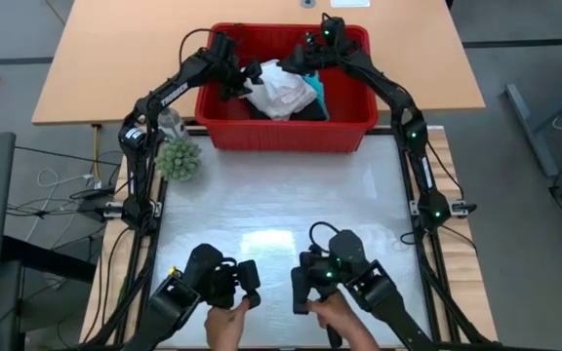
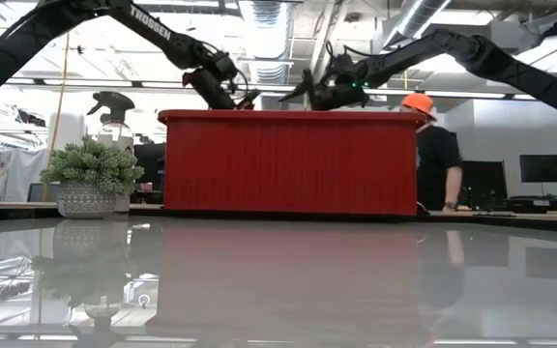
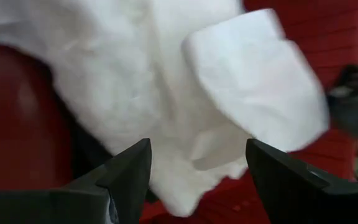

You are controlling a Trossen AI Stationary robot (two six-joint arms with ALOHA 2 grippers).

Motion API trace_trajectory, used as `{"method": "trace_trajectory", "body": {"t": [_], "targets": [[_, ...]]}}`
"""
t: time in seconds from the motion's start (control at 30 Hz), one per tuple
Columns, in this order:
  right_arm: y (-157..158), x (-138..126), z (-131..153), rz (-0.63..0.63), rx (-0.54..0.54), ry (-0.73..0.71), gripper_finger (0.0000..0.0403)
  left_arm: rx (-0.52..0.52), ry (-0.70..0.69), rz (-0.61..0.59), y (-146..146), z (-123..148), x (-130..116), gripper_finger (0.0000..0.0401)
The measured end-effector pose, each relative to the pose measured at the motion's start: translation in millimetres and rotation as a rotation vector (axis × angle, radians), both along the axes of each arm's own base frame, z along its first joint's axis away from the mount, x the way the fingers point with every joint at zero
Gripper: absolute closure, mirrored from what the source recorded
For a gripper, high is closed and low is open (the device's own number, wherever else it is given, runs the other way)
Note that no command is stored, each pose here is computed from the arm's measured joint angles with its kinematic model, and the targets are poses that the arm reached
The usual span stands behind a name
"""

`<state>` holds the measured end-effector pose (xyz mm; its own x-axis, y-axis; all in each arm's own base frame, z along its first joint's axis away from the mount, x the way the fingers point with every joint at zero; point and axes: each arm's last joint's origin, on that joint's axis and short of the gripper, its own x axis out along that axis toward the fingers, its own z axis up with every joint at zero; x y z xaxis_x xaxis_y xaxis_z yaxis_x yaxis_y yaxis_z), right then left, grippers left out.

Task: Fold Laundry from Bin
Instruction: Put the clothes into the red organizer bin

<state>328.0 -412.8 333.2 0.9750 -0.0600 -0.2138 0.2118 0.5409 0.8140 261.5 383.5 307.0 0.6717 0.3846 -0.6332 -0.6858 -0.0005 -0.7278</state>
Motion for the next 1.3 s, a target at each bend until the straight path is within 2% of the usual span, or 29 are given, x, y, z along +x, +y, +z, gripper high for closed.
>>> {"method": "trace_trajectory", "body": {"t": [0.2, 0.33, 0.43, 0.63, 0.73, 0.8, 0.97, 1.1, 1.3], "targets": [[9.3, 10.3, 0.9, 0.066, 0.003, -0.015, 0.0096, 0.108, 0.006, -0.015, -4.3, 33.8, 4.0, 0.0154], [9.9, 10.1, -5.1, 0.008, 0.019, 0.044, 0.0135, 0.154, 0.058, 0.001, -7.3, 43.1, 4.2, 0.0154], [8.0, 6.2, -11.1, -0.041, -0.019, 0.113, 0.0192, 0.163, 0.062, -0.013, -9.2, 43.5, 6.8, 0.0154], [0.9, -0.6, -19.0, -0.090, -0.099, 0.184, 0.0335, 0.176, 0.060, -0.056, -16.2, 43.9, 16.6, 0.0154], [-3.5, 4.7, -34.2, -0.065, -0.074, 0.185, 0.0385, 0.193, 0.067, -0.077, -18.4, 44.1, 19.6, 0.0154], [-6.3, 10.8, -53.5, -0.056, -0.022, 0.212, 0.0386, 0.203, 0.073, -0.087, -18.7, 44.1, 20.1, 0.0154], [-11.7, 22.9, -99.2, -0.019, 0.128, 0.247, 0.0357, 0.267, 0.127, -0.117, -21.1, 44.0, 23.6, 0.0154], [-15.1, 23.3, -112.6, -0.017, 0.153, 0.263, 0.0370, 0.340, 0.109, -0.160, -22.1, 43.4, 32.0, 0.0154], [-24.5, 12.8, -115.0, -0.073, 0.154, 0.281, 0.0389, 0.447, -0.043, -0.217, -16.3, 22.2, 48.1, 0.0171]]}}
